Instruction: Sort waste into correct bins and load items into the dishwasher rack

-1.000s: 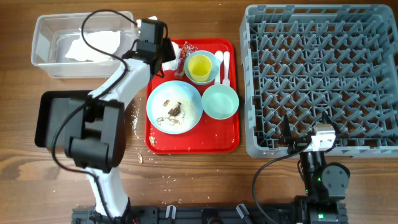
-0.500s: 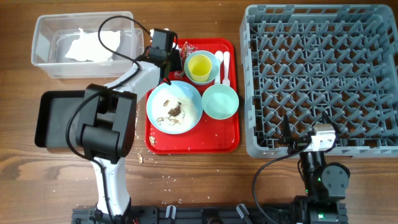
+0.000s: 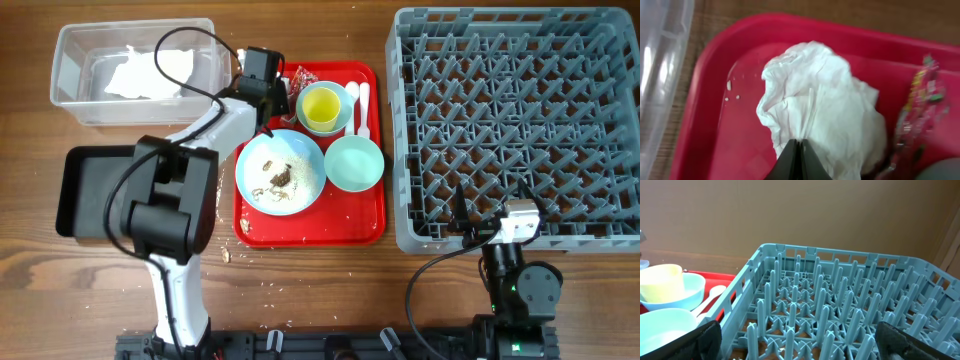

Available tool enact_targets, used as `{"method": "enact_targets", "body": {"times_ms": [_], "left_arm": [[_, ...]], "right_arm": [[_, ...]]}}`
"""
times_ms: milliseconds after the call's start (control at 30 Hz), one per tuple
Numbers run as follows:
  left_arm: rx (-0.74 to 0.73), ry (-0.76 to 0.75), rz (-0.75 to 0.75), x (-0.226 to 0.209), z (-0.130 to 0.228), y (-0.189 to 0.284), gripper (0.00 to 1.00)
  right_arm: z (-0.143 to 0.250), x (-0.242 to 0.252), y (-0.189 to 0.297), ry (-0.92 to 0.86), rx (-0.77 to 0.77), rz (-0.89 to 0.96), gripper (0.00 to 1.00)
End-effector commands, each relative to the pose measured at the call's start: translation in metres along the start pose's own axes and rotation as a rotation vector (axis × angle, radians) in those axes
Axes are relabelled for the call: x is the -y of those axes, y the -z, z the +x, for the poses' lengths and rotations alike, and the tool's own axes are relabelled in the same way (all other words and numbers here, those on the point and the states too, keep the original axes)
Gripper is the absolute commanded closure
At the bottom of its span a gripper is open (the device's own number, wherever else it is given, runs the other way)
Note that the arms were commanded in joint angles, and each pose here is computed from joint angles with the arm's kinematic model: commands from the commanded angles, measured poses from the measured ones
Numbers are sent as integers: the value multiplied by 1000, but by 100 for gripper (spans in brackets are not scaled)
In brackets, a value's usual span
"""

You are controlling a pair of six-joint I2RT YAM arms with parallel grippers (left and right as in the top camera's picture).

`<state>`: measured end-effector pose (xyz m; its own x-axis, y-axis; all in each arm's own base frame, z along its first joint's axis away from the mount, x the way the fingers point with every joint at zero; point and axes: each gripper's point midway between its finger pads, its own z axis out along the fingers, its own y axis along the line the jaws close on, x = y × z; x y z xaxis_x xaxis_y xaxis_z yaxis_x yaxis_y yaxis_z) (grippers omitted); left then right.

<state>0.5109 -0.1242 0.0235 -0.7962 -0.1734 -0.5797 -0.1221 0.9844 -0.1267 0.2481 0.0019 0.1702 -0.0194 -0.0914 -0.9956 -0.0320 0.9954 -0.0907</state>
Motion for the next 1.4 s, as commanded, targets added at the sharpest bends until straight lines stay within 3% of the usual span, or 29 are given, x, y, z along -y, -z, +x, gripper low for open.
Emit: {"method": "enact_targets", "body": {"times_ms": [0, 167, 400, 433, 467, 567, 600, 633, 700, 767, 933, 1100, 1367], "left_arm": [[180, 51, 52, 10, -64, 71, 96], [334, 105, -25, -15, -107, 122, 96], [362, 496, -146, -106, -119, 124, 96], [368, 544, -160, -119, -121, 124, 90], [372, 569, -171, -129, -122, 124, 67], [383, 609, -202, -155, -125, 126, 55], [380, 614, -198, -157, -125, 126, 39], [369, 618, -180, -158, -124, 125, 32], [333, 615, -129, -150, -121, 121, 37], [270, 588, -26, -128, -116, 116, 52], [129, 264, 255, -30, -92, 116, 50], [95, 111, 243, 19, -65, 114, 50], [-7, 89, 188, 23, -28, 62, 50]], "right_arm": [[1, 3, 0, 10, -4, 18, 0], [1, 3, 0, 10, -4, 18, 0], [1, 3, 0, 10, -4, 18, 0], [1, 3, 0, 10, -4, 18, 0], [1, 3, 0, 10, -4, 18, 0], [1, 3, 0, 10, -4, 18, 0], [1, 3, 0, 10, -4, 18, 0], [1, 3, 0, 10, -4, 18, 0], [1, 3, 0, 10, -3, 18, 0], [1, 3, 0, 10, -3, 18, 0], [1, 3, 0, 10, -4, 18, 0], [1, 3, 0, 10, -3, 18, 0], [1, 3, 0, 10, -4, 18, 0]]}}
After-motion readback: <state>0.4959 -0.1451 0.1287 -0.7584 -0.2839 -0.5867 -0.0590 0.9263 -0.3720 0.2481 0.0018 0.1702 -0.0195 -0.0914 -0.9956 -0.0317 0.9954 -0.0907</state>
